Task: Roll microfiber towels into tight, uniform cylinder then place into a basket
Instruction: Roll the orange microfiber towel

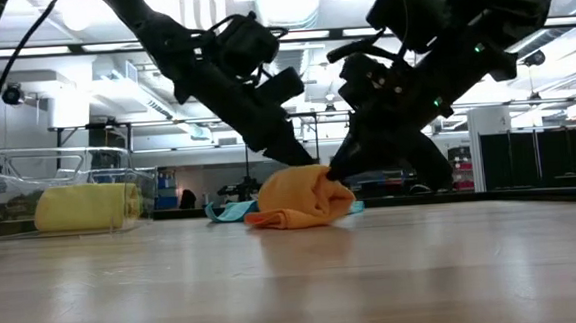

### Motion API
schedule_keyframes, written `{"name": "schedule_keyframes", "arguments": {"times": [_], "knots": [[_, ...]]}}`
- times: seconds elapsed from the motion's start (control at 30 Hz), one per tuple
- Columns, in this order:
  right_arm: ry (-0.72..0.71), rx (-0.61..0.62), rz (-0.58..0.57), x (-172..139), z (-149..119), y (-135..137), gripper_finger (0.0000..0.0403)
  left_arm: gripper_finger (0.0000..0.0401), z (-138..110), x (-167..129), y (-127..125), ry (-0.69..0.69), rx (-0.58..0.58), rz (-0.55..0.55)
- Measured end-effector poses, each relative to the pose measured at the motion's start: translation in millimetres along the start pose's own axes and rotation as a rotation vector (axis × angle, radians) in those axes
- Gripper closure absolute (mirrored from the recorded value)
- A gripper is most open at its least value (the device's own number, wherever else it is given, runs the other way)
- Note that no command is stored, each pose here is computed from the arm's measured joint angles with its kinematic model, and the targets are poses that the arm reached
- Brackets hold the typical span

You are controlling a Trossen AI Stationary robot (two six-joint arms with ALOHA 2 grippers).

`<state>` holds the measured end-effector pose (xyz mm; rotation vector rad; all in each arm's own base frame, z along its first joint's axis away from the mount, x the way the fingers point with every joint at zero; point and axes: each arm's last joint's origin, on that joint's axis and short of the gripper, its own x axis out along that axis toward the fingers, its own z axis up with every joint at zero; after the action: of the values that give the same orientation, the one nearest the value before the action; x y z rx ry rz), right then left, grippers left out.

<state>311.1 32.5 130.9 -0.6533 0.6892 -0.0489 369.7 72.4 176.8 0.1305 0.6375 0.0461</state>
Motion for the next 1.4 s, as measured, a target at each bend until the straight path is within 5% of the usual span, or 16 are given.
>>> {"name": "schedule_keyframes", "arguments": {"times": [0.5,0.83,1.4], "knots": [[0.072,-0.009,-0.039,0,-5,0,0.0394,0.0401,11,-26,-29,-0.01,0.037,-0.071],[0.037,0.003,-0.034,0,0,-1,0.0394,0.0401,2,-16,-22,0.007,0.002,0.046],[-0.025,-0.013,0.015,0,12,-4,0.0394,0.0401,-12,-20,-32,0.024,-0.012,-0.013]]}}
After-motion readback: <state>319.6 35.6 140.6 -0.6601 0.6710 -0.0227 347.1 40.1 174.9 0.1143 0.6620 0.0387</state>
